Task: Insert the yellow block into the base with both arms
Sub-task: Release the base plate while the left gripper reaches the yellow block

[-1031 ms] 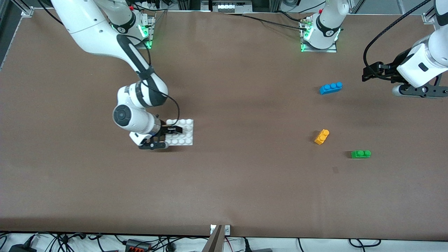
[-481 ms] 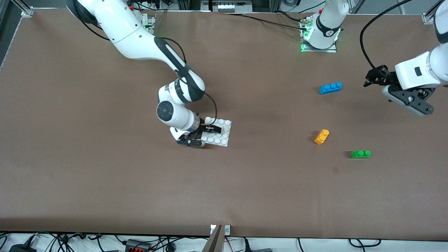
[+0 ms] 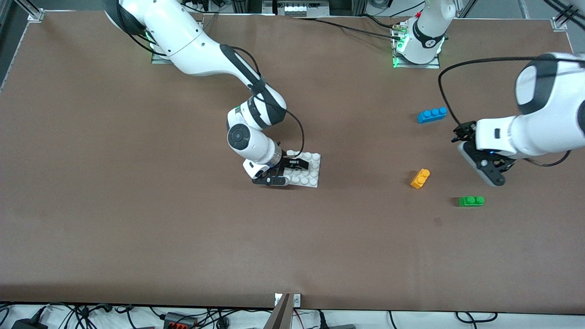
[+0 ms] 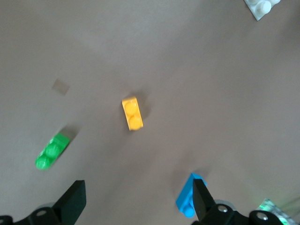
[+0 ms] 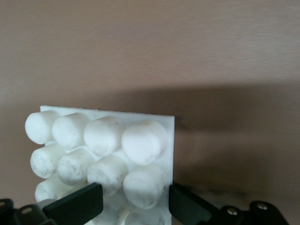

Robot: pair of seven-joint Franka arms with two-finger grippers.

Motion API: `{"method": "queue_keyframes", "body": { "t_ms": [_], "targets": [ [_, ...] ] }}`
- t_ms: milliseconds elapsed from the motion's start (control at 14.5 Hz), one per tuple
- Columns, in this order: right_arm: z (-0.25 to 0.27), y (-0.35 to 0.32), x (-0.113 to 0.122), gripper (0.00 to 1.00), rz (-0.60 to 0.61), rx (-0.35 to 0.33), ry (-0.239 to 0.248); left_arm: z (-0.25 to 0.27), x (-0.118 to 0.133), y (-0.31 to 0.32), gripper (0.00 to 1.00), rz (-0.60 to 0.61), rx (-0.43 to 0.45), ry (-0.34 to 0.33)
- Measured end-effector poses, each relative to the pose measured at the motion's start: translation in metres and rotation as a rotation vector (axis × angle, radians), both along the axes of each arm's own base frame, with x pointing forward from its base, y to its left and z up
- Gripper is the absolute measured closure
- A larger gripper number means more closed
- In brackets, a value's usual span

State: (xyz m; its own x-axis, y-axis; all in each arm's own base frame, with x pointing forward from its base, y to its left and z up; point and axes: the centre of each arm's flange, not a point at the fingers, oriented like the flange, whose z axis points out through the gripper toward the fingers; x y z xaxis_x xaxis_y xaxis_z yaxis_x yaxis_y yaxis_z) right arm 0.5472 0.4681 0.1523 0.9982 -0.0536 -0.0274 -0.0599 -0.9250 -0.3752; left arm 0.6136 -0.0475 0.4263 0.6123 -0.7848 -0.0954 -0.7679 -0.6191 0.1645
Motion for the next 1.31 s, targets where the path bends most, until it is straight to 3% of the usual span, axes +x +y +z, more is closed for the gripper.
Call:
{"method": "queue_keyframes", "body": {
  "t_ms": [275, 550, 756, 1031, 1306],
  "targets": [
    [0.011, 0.012, 0.0, 0.28, 0.066, 0.0, -0.058, -0.051, -0.011, -0.055, 0.0, -0.162, 0.057, -0.048],
    [0.031, 0.019, 0.012, 0.26, 0.075, 0.021, -0.104, -0.099, -0.022, -0.053, 0.0, -0.173, 0.045, -0.129],
    [0.047, 0.017, 0.024, 0.01, 0.079, 0.021, -0.14, -0.127, -0.025, -0.039, 0.0, -0.175, 0.044, -0.135],
    [0.097, -0.009, 0.045, 0.0, 0.103, -0.039, -0.085, -0.172, -0.028, -0.035, 0.0, -0.216, 0.057, -0.17],
    [0.166, -0.078, 0.07, 0.0, 0.122, -0.206, -0.026, -0.203, -0.025, -0.018, 0.0, -0.24, 0.069, -0.226]
  ]
}}
